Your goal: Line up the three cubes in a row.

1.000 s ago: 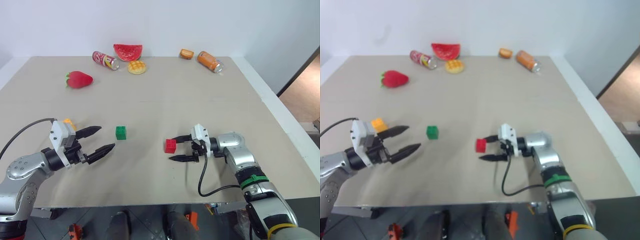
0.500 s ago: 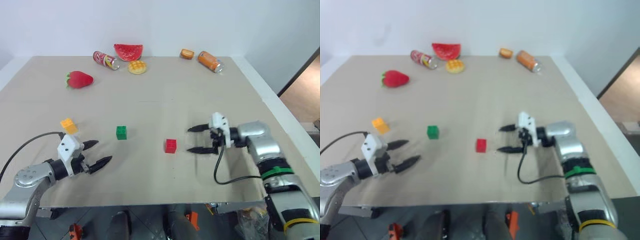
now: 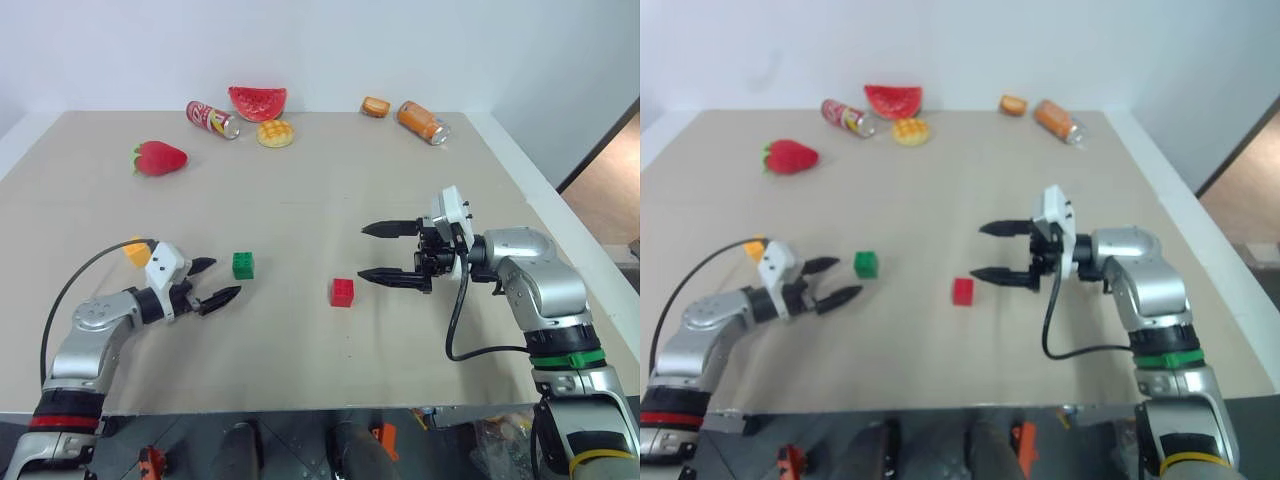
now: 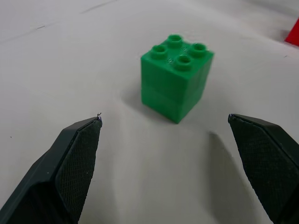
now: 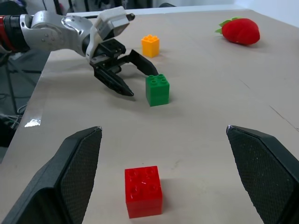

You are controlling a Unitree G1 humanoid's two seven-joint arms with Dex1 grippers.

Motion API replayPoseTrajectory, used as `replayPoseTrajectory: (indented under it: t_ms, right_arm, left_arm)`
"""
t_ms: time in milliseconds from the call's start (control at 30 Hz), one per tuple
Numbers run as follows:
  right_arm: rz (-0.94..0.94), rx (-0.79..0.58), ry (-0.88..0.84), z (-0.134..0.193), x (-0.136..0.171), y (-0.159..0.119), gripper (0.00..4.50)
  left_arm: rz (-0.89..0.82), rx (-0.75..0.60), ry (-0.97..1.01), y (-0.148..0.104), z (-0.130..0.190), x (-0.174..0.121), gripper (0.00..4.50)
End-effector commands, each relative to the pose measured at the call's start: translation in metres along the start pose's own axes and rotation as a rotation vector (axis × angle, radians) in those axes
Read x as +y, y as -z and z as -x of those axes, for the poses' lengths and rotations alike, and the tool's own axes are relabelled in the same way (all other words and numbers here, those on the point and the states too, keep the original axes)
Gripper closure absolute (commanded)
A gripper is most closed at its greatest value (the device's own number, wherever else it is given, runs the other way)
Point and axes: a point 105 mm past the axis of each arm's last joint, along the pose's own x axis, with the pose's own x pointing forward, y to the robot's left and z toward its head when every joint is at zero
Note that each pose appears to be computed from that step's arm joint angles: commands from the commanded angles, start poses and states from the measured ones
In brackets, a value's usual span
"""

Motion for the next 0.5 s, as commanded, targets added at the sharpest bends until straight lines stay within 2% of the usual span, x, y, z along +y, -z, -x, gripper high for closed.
replayPoseTrajectory:
  t_ms: [33,367,500]
  right_arm:
    - [0.040,-0.039,0.030,0.006,0.002,-0.016,0.06]
    - [0.027,-0.034,0.059,0.005,0.005,-0.011,0.06]
    - [0.024,-0.030,0.066,0.005,0.006,-0.011,0.06]
  left_arm:
    - [-0.040,-0.021,0.024,-0.006,-0.007,0.001,0.00]
    - [-0.023,-0.077,0.002,-0.023,-0.023,0.024,0.00]
    - [-0.016,-0.087,0.035,-0.027,-0.025,0.024,0.00]
